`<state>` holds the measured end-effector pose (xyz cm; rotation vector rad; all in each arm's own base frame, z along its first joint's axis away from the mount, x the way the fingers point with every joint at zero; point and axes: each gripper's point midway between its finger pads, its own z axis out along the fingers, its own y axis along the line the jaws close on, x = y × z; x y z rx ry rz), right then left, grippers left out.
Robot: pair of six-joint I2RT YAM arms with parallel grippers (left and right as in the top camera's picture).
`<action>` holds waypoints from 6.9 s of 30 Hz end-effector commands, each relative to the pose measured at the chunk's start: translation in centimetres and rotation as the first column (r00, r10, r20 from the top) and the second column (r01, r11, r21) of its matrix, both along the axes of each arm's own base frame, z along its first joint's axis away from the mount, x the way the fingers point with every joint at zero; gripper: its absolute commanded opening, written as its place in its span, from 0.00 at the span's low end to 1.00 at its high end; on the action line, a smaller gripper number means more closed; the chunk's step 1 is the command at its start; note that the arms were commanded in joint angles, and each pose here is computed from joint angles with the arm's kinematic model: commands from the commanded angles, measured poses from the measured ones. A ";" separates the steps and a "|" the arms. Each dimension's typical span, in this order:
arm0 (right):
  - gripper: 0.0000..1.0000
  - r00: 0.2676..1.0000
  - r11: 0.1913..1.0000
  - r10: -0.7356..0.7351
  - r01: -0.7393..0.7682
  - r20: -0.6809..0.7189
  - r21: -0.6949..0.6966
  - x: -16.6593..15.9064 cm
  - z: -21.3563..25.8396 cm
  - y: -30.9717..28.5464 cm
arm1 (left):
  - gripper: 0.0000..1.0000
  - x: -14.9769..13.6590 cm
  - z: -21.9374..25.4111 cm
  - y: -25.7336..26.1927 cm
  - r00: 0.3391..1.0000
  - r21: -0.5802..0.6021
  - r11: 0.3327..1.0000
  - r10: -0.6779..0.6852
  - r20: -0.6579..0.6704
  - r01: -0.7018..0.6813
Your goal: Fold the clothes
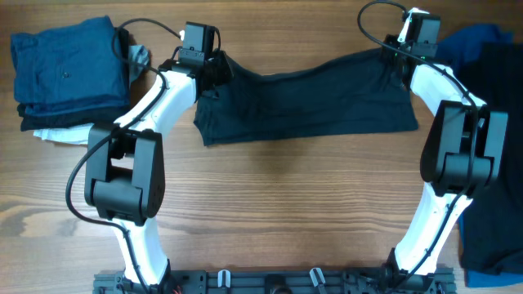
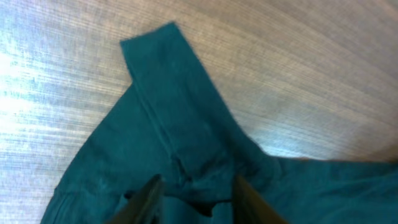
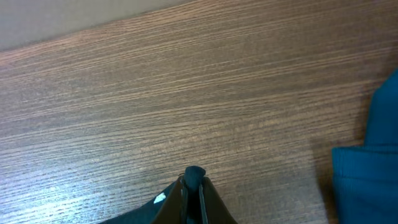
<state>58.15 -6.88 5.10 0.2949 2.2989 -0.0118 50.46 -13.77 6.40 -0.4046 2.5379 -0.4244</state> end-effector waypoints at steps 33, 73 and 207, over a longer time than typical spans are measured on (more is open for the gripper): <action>0.04 0.999 0.999 0.037 -0.037 -0.008 0.014 0.3 -0.6 1.7 | 0.04 1.1 -6.1 -1.9 0.999 -0.050 0.999 -0.008 -0.039 0.006; 0.04 0.978 0.993 0.083 -0.066 -0.192 0.098 -7.3 6.0 3.5 | 0.49 -2.5 -1.7 -3.6 0.943 0.012 0.944 -0.328 -0.058 0.330; 0.04 0.961 0.983 0.159 -0.132 -0.226 0.130 -9.9 8.5 4.6 | 0.05 -1.6 9.4 4.9 0.951 0.698 0.684 -0.310 0.011 0.215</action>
